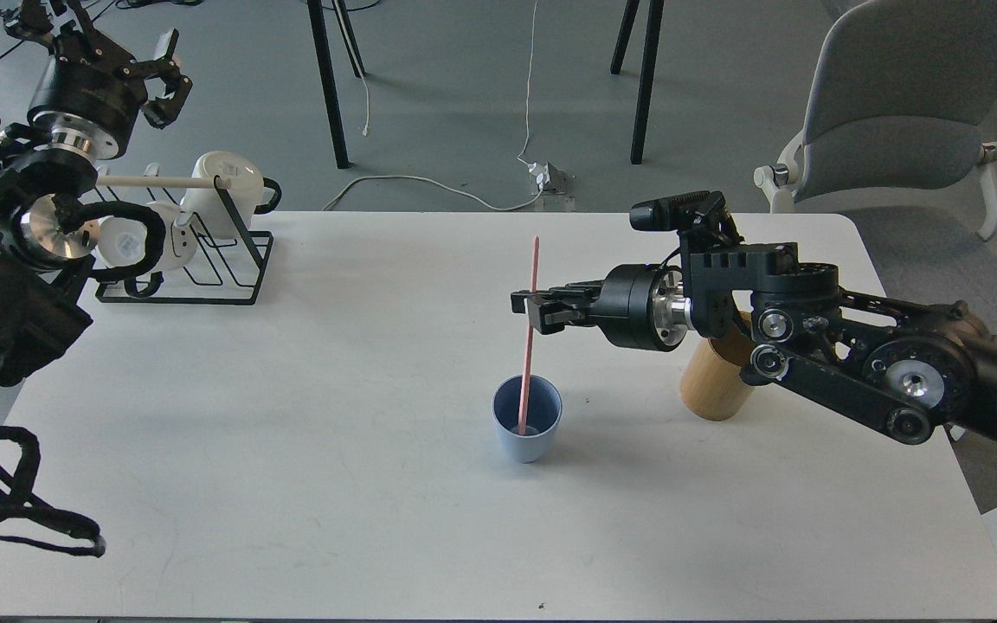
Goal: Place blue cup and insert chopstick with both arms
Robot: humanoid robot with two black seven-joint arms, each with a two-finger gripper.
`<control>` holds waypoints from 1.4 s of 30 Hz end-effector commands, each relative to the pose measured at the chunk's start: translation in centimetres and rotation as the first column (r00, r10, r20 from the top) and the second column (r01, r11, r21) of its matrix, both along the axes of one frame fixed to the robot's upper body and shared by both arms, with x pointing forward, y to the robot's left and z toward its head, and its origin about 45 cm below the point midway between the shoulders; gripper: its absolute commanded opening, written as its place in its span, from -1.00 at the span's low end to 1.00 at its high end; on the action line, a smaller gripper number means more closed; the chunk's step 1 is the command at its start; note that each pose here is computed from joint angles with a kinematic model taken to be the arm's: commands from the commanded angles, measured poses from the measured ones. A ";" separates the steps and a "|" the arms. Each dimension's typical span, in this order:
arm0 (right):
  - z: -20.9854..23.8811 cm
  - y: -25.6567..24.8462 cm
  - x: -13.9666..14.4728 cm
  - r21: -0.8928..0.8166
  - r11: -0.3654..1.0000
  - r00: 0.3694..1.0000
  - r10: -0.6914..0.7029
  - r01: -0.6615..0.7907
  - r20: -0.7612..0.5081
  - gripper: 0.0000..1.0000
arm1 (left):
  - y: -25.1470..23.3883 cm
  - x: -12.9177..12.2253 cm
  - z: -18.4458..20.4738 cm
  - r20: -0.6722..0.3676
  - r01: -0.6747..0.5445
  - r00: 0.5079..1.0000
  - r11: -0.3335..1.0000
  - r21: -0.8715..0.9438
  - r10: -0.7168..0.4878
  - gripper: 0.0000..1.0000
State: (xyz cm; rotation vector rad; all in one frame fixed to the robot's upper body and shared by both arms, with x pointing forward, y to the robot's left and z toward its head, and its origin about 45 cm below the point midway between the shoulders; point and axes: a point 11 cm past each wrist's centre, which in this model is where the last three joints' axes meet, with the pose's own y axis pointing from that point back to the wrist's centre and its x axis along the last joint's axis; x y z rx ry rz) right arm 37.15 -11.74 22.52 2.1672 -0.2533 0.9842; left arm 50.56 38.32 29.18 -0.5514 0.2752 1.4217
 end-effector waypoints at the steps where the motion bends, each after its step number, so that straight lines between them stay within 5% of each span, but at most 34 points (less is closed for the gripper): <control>1: -0.6 -0.2 -0.2 -0.003 1.000 1.000 -0.005 0.005 -0.011 -0.91 | 0.0 0.0 0.0 0.001 -0.001 1.000 1.000 -0.001 0.001 0.99; 9: -1.4 -0.9 -0.3 -0.008 1.000 0.999 -0.027 0.027 -0.031 -0.56 | 0.1 0.0 0.0 0.000 -0.001 1.000 1.000 0.001 0.001 0.99; 18: 0.2 -2.2 0.9 0.031 0.996 0.997 -0.078 0.078 -0.013 0.10 | 0.0 0.0 0.0 0.001 -0.001 1.000 1.000 0.000 0.001 0.99; 20: 2.7 -3.3 2.5 0.094 0.987 0.991 -0.133 0.130 0.020 0.32 | 0.0 0.0 0.0 0.001 -0.001 1.000 1.000 0.000 0.001 0.99; 23: 7.2 -5.0 5.2 0.251 0.941 0.969 -0.245 0.228 0.036 0.99 | 0.1 0.0 0.0 -0.001 -0.002 1.000 1.000 0.000 0.002 0.99; 33: 13.9 -16.8 11.1 0.655 0.497 0.797 -0.532 0.569 -0.288 1.00 | -0.5 0.0 -0.4 -0.002 0.004 1.000 1.000 -0.016 -0.004 0.99; 42: 11.4 -27.9 11.9 0.720 -0.193 0.618 -0.396 0.667 -0.679 1.00 | -1.2 0.2 -0.6 -0.001 0.000 1.000 0.995 -0.098 0.000 0.99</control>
